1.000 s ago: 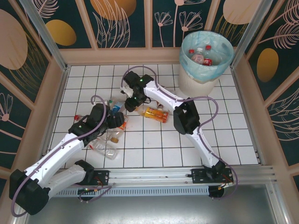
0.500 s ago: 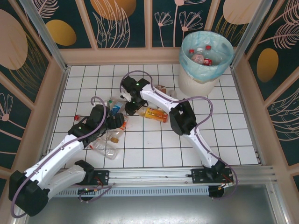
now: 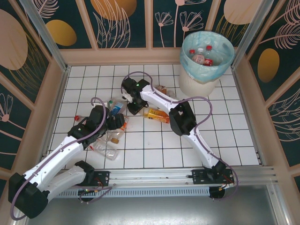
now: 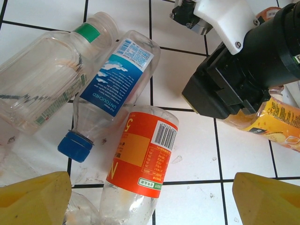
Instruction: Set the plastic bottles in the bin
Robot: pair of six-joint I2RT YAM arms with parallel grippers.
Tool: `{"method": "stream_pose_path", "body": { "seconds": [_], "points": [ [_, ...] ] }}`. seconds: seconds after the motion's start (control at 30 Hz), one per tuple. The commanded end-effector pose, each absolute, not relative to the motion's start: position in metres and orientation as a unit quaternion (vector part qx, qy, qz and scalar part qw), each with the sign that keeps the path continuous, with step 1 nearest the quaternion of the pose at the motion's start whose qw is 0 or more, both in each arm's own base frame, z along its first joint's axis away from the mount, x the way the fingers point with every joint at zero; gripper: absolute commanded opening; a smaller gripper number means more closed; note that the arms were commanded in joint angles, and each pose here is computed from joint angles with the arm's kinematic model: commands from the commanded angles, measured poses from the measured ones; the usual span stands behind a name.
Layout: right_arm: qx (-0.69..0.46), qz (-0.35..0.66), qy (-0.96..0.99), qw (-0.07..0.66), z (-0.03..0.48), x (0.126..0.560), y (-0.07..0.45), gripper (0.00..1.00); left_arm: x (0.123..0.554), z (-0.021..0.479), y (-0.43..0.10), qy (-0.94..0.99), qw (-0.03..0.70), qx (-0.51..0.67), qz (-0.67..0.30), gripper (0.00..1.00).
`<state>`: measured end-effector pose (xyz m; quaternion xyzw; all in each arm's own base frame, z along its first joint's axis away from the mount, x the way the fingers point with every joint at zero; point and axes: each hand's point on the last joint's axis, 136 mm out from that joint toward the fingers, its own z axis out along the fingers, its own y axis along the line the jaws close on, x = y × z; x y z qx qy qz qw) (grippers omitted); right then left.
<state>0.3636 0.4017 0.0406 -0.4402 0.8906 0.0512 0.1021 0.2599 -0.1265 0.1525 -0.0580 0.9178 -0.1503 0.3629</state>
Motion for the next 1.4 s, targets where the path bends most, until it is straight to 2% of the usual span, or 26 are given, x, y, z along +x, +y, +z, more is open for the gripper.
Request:
{"method": "stream_pose_path", "body": {
  "seconds": [0.0, 0.23, 0.43, 0.63, 0.83, 0.97, 1.17, 1.3, 1.37],
  "points": [
    [-0.438, 0.043, 0.891, 0.112, 0.057, 0.366, 0.398, 0.38, 0.268, 0.169, -0.129, 0.908, 0.385, -0.051, -0.158, 0.89],
    [-0.428, 0.055, 0.892, 0.138, 0.085, 0.37, 0.402, 0.27, 0.276, 0.187, -0.128, 0.901, 0.406, -0.047, -0.149, 0.89],
    [-0.41, 0.088, 0.89, 0.179, 0.132, 0.373, 0.407, 0.19, 0.293, 0.22, -0.135, 0.886, 0.437, -0.037, -0.151, 0.89],
    [-0.379, 0.143, 0.881, 0.246, 0.206, 0.382, 0.403, 0.12, 0.318, 0.265, -0.143, 0.858, 0.491, -0.019, -0.146, 0.88],
    [-0.321, 0.223, 0.844, 0.368, 0.32, 0.403, 0.381, 0.08, 0.349, 0.335, -0.157, 0.811, 0.564, -0.002, -0.153, 0.87],
    [-0.266, 0.235, 0.801, 0.481, 0.409, 0.421, 0.342, 0.06, 0.365, 0.386, -0.176, 0.77, 0.612, 0.026, -0.181, 0.86],
    [-0.156, 0.177, 0.717, 0.656, 0.527, 0.438, 0.241, 0.04, 0.38, 0.434, -0.222, 0.723, 0.634, 0.089, -0.258, 0.85],
    [-0.081, 0.139, 0.657, 0.736, 0.578, 0.434, 0.173, 0.03, 0.382, 0.451, -0.259, 0.697, 0.622, 0.133, -0.331, 0.83],
    [-0.045, 0.107, 0.636, 0.763, 0.587, 0.435, 0.146, 0.03, 0.38, 0.455, -0.279, 0.688, 0.609, 0.156, -0.363, 0.82]
  ]
}}
